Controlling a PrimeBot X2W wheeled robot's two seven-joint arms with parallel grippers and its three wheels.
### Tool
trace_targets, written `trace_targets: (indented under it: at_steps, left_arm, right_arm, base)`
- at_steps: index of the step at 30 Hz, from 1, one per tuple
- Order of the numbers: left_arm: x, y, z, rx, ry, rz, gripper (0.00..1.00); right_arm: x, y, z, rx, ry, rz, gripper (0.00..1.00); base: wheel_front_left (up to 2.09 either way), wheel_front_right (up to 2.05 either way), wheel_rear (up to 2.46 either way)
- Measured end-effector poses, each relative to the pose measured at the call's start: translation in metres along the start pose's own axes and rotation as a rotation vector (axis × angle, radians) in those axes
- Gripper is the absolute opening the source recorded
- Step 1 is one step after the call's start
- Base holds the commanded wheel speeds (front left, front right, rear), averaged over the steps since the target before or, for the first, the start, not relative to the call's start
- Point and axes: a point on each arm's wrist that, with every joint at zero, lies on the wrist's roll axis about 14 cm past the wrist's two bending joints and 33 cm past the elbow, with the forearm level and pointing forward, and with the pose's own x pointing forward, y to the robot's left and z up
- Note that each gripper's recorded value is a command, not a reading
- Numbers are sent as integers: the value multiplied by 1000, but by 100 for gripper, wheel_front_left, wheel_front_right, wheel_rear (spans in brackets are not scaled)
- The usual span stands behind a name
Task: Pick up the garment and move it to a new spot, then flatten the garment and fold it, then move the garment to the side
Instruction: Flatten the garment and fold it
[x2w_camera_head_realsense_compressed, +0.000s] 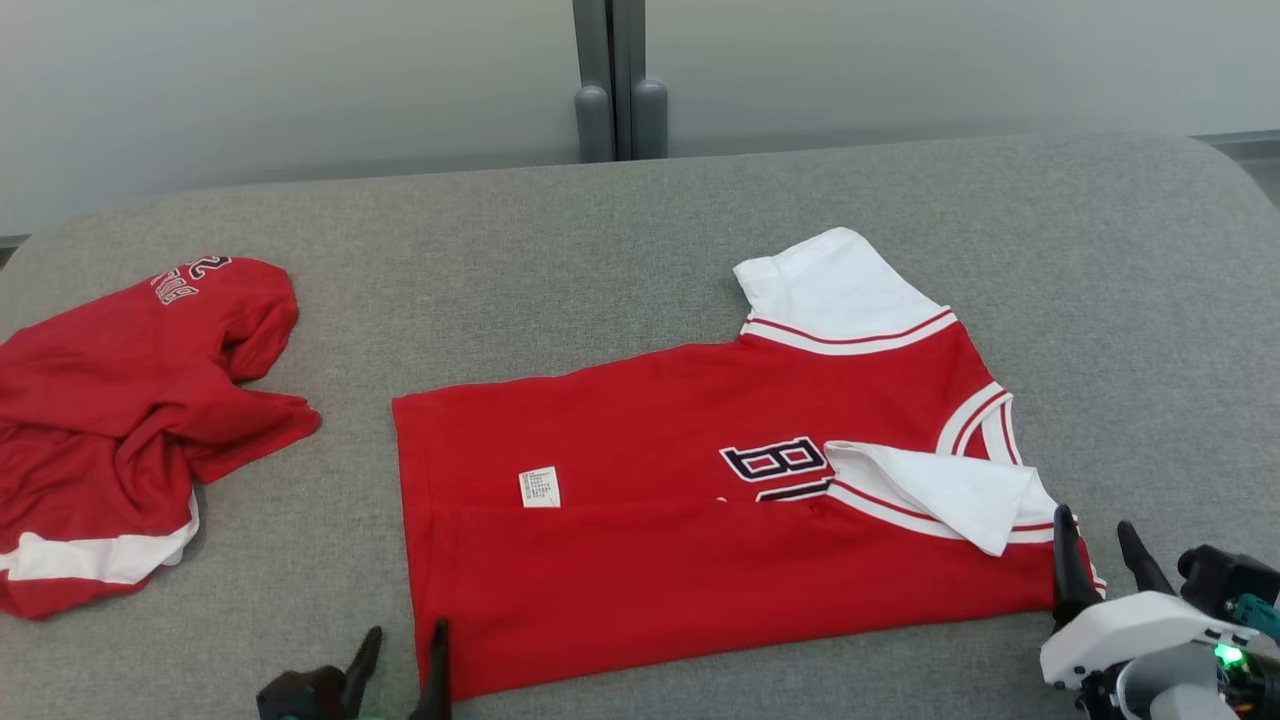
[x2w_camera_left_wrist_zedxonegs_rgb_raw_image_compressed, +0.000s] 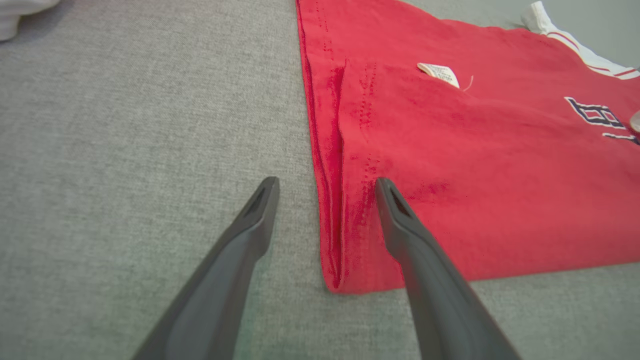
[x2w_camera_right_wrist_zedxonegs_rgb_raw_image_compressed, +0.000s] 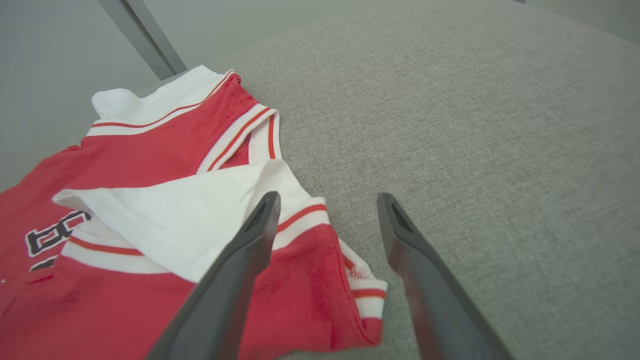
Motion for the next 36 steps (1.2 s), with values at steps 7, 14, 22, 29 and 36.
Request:
trace_targets:
  at_steps: [7,14,22,29,36]
  left_arm:
    - [42,4,57,48,-119,-16,100]
    - [93,3,85,122,-117,-74,100]
    - [129,21,69,119,-27,-62,100]
    - [149,26,55,130,30,-81,41]
    - [154,19,48,151,51,-122,0]
  right_arm:
    - [34,23,29,-98,-73,62,100]
    - [78,57,41,-171,-100,141,100]
    - [116,75,28,-213,-69,187,100]
    - [152,93,28,-302,-67,226,100]
    - [191,114,31,-385,-20,245,100]
  base:
    - [0,0,0]
    - [0,0,0]
    - [0,0,0]
    - [0,0,0]
    - [0,0,0]
